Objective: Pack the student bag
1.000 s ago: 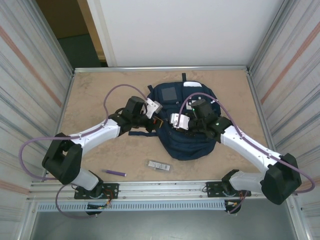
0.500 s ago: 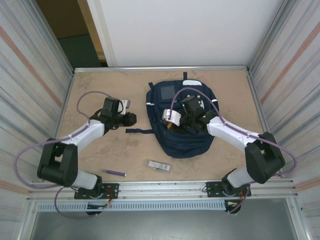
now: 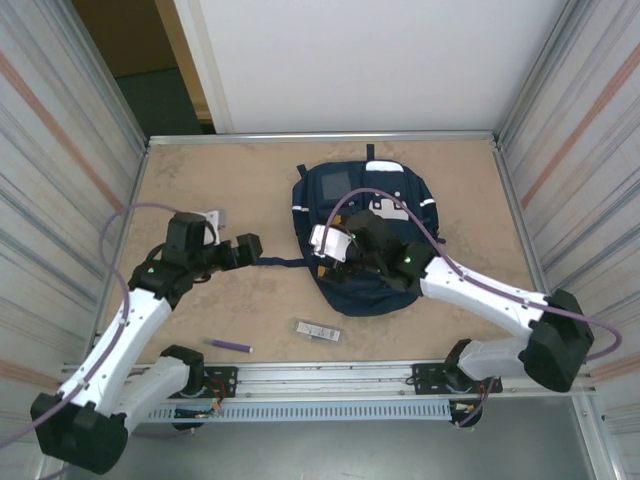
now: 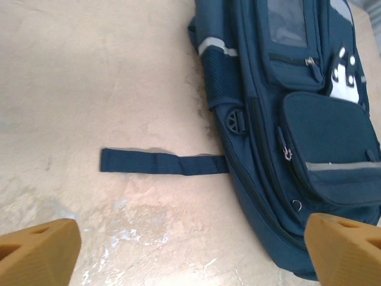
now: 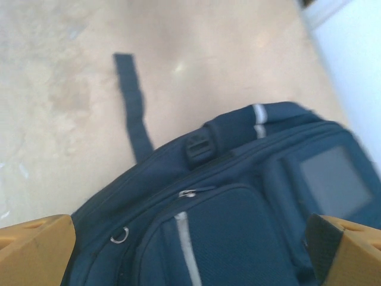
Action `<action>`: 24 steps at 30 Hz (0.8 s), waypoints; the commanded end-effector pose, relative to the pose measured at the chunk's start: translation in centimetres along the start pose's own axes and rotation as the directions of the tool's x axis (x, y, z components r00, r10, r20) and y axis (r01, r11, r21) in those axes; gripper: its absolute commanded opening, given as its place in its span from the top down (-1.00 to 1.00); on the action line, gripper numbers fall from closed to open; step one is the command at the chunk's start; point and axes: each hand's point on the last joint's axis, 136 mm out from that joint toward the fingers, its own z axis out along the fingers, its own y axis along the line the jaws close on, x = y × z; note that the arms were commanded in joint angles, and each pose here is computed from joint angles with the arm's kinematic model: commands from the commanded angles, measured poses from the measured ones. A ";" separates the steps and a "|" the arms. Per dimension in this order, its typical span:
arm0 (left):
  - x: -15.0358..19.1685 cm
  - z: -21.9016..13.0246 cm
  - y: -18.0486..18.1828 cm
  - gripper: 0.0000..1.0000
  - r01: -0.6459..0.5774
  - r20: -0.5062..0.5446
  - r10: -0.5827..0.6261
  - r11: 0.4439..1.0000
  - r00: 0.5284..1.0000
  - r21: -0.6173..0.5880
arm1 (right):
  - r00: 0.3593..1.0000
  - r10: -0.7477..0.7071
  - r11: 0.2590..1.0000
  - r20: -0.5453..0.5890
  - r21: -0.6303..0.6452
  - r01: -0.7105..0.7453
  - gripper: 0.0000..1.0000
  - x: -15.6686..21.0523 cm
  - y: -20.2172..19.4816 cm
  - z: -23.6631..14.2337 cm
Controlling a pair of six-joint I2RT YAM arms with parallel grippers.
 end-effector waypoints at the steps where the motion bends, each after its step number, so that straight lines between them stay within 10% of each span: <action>1: 0.9 -1.0 1.2 -0.97 0.123 0.030 -0.124 0.992 0.992 0.023 | 0.968 0.247 0.928 0.052 0.273 -0.252 -0.97 -0.8 -5.6 -3.1; 3: 0.9 -1.1 1.5 -0.97 0.183 0.046 -0.185 0.982 0.982 0.050 | 0.893 0.449 0.868 0.020 0.227 -0.442 -0.97 0.0 -5.5 -4.2; 5: 1.1 -1.0 0.9 -0.97 0.173 0.024 -0.176 0.982 0.984 0.078 | 0.836 0.541 0.833 -0.091 -0.083 -0.548 -0.97 0.2 -1.2 -3.7; 11: 2.5 -0.1 0.8 -0.97 0.174 -0.114 -0.168 0.984 0.979 0.045 | 0.906 0.224 0.828 -0.360 -0.420 -0.372 -0.97 2.3 10.2 -3.0; 24: 2.6 1.4 1.6 -0.97 0.213 -0.129 -0.209 0.977 0.969 0.018 | 0.777 -0.011 0.878 -0.630 -0.378 -0.294 -0.99 8.2 19.9 0.0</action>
